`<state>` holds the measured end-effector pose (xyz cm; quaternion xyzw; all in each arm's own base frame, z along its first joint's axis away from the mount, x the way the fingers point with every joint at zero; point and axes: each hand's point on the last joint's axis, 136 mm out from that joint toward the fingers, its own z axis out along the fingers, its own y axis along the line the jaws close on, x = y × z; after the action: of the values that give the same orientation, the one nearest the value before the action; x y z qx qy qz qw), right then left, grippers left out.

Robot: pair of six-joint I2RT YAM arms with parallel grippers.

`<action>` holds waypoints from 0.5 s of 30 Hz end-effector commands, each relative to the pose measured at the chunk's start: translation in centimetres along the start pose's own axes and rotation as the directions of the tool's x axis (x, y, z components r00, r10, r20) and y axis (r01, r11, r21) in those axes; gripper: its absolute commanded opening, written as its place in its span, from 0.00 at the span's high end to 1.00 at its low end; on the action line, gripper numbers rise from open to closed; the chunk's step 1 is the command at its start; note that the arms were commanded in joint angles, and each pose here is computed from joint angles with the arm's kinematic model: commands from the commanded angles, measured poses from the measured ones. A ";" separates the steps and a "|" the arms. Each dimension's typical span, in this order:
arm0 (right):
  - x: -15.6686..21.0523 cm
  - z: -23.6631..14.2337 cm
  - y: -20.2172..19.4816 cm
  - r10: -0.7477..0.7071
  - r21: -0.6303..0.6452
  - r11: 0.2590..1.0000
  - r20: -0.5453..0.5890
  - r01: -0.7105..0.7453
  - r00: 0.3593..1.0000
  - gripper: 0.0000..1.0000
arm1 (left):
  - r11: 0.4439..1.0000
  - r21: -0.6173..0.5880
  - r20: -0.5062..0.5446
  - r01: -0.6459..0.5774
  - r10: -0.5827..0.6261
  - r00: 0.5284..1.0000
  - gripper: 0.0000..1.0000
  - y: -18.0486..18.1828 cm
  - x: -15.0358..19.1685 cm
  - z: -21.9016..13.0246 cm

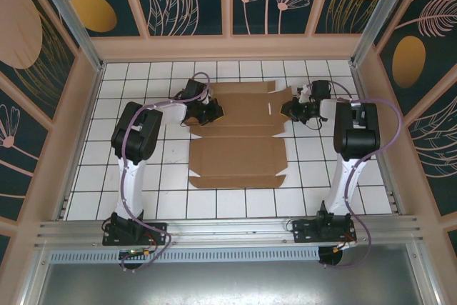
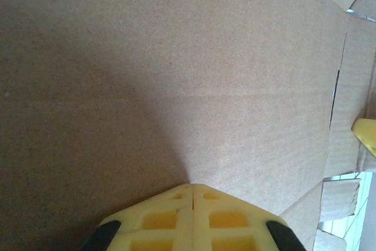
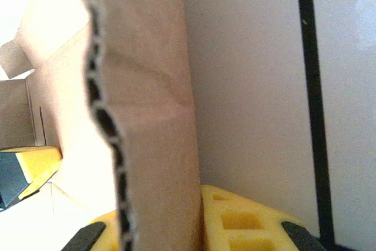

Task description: Fold the paper box

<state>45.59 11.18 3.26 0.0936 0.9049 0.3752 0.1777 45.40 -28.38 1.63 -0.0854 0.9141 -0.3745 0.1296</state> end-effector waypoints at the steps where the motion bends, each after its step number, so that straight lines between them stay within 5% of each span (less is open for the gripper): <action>1: -0.3 -2.2 2.1 -0.092 0.122 0.989 0.040 0.087 0.995 0.88 | 0.984 -0.165 -0.094 0.068 -0.084 0.992 0.97 5.6 4.1 1.7; 7: 0.2 -2.6 3.1 -0.278 0.420 0.872 0.005 0.250 0.961 0.87 | 0.986 -0.152 -0.073 0.068 -0.080 0.994 0.97 4.4 3.7 1.4; 15: 2.9 -0.2 5.4 -0.454 0.644 0.655 -0.082 0.395 0.887 0.86 | 0.984 -0.155 -0.058 0.083 -0.093 0.994 0.97 3.9 3.6 1.2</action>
<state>43.42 16.82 6.54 -0.0384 0.9631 0.0868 0.2520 45.37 -28.68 1.72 -0.0936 0.9149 -0.3690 0.1341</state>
